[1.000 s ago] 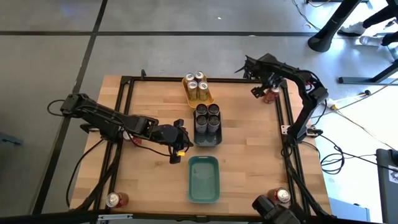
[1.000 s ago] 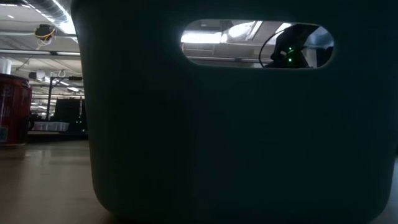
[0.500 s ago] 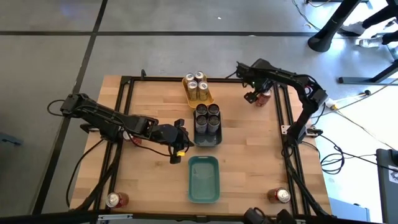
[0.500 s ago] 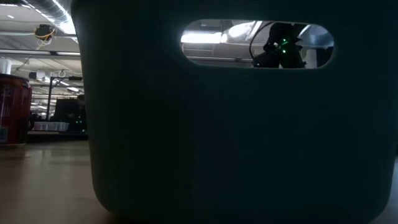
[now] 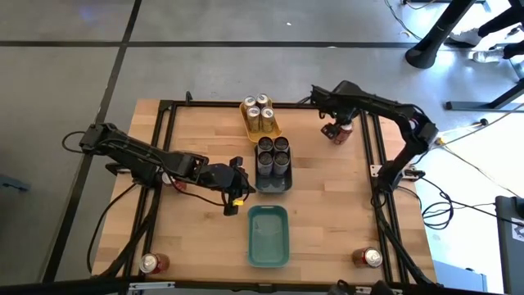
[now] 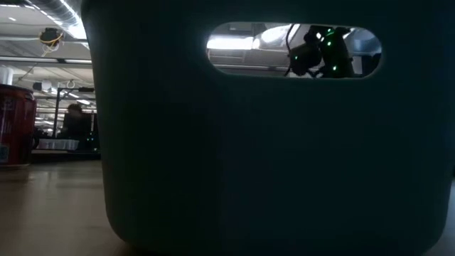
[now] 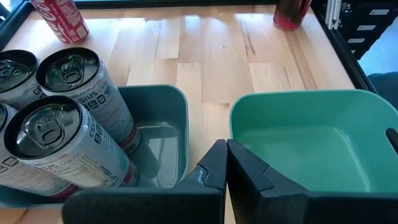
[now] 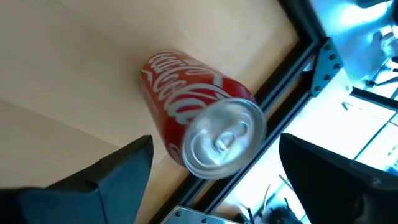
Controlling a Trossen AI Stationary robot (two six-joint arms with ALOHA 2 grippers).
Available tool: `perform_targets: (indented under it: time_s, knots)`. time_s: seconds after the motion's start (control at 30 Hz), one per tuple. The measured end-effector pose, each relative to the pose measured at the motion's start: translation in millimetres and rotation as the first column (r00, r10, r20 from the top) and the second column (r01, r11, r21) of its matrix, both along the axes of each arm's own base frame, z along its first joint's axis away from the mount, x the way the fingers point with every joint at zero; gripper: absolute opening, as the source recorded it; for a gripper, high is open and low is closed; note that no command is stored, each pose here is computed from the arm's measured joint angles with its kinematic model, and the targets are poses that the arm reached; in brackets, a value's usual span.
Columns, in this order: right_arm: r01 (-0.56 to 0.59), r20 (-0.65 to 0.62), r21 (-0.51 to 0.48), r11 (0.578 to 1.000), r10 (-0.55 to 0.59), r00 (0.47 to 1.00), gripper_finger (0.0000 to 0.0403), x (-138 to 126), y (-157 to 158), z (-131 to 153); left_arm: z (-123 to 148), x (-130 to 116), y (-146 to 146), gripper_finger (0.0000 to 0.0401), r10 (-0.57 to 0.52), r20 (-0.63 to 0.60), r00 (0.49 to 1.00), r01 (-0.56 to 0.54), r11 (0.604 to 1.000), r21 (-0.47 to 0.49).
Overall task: Sort soda cans
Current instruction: Put the top right red soda can into the green bin
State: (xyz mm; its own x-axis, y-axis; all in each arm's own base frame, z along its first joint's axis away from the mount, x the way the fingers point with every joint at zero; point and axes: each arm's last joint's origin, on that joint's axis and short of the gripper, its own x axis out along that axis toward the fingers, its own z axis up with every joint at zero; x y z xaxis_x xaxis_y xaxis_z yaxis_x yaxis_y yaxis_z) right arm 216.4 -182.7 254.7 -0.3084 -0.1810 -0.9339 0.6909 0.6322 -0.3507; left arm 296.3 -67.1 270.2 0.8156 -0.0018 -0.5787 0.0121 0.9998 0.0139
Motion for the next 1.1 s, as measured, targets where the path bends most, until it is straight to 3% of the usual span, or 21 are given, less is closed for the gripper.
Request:
perform_targets:
  time_s: [0.23, 0.43, 0.87, 1.1]
  knots:
    - [0.075, 0.070, -0.038, 0.996, -0.072, 0.995, 0.0344, -16.4, -12.1, 11.5, 0.0, 0.0, 0.0, 0.0000, 0.000, 0.000, 1.000, 0.000, 1.000, 0.000]
    - [0.144, 0.203, 0.053, 0.988, -0.152, 0.967, 0.0344, -25.9, -27.8, -0.2, -0.8, -0.6, 0.1, 0.0000, 0.003, -0.010, 1.000, -0.003, 1.000, -0.001]
    - [0.172, 0.189, 0.094, 0.981, -0.188, 0.964, 0.0344, -34.1, -23.2, -29.8, -0.7, -0.5, 0.1, 0.0000, 0.016, -0.009, 1.000, -0.016, 1.000, -0.019]
    - [0.152, 0.197, 0.094, 0.984, -0.168, 0.966, 0.0294, -34.9, -22.4, -27.9, -0.7, -0.5, 0.1, 0.0000, 0.020, -0.009, 1.000, -0.020, 0.999, -0.025]
